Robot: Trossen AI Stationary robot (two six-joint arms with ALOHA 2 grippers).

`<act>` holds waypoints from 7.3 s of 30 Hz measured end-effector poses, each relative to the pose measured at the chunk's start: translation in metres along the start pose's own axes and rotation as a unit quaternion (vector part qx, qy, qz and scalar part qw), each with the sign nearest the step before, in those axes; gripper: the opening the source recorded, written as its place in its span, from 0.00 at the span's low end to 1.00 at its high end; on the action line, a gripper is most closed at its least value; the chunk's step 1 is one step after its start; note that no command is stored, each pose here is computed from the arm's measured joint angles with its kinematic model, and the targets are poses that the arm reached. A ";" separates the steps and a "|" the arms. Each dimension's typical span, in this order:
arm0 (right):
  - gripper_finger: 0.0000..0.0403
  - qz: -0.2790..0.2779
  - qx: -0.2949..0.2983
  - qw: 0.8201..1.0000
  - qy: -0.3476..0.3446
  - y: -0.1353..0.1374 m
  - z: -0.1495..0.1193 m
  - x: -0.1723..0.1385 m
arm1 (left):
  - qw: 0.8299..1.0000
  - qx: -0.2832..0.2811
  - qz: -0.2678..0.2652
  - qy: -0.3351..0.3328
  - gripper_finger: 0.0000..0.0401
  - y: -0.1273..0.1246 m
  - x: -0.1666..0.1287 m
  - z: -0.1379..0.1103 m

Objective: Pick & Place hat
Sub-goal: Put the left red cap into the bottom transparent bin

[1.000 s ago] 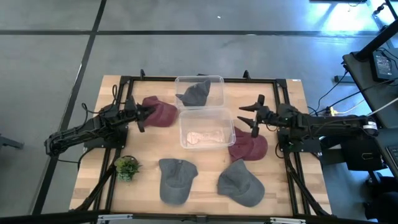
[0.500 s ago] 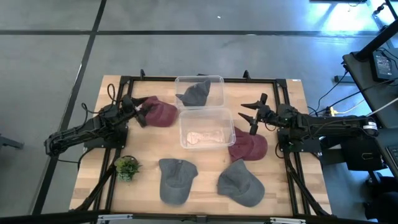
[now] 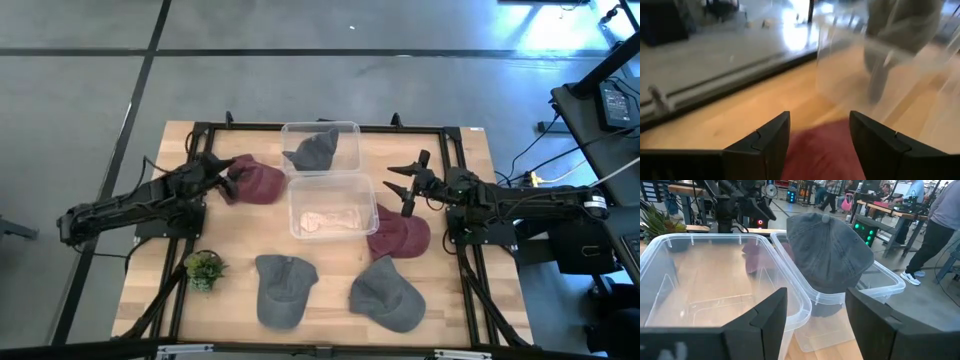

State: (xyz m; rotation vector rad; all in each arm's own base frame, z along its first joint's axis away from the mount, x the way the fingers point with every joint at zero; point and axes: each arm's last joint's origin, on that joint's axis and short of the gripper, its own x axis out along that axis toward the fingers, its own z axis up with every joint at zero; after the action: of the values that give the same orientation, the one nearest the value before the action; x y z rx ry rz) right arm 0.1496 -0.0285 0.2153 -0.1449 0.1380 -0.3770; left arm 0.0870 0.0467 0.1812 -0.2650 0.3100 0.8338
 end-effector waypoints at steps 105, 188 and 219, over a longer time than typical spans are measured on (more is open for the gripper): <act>0.50 0.002 -0.011 1.000 0.010 0.000 -0.002 0.000 | 0.894 0.187 0.106 0.393 0.02 -0.078 0.015 0.093; 0.03 0.290 -0.033 0.948 0.125 -0.005 0.185 0.111 | 0.655 0.747 0.019 -0.111 0.06 -0.276 -0.026 0.154; 0.01 0.193 -0.169 0.965 0.050 -0.020 0.230 0.094 | 0.820 0.556 -0.133 -0.014 0.46 -0.228 -0.019 0.164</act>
State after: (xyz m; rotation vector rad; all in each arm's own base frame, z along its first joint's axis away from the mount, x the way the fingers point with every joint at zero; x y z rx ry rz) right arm 0.2663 -0.0560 0.4341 -0.4296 0.3255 0.0315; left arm 0.2748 -0.0558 0.3646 0.7931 0.6652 0.2722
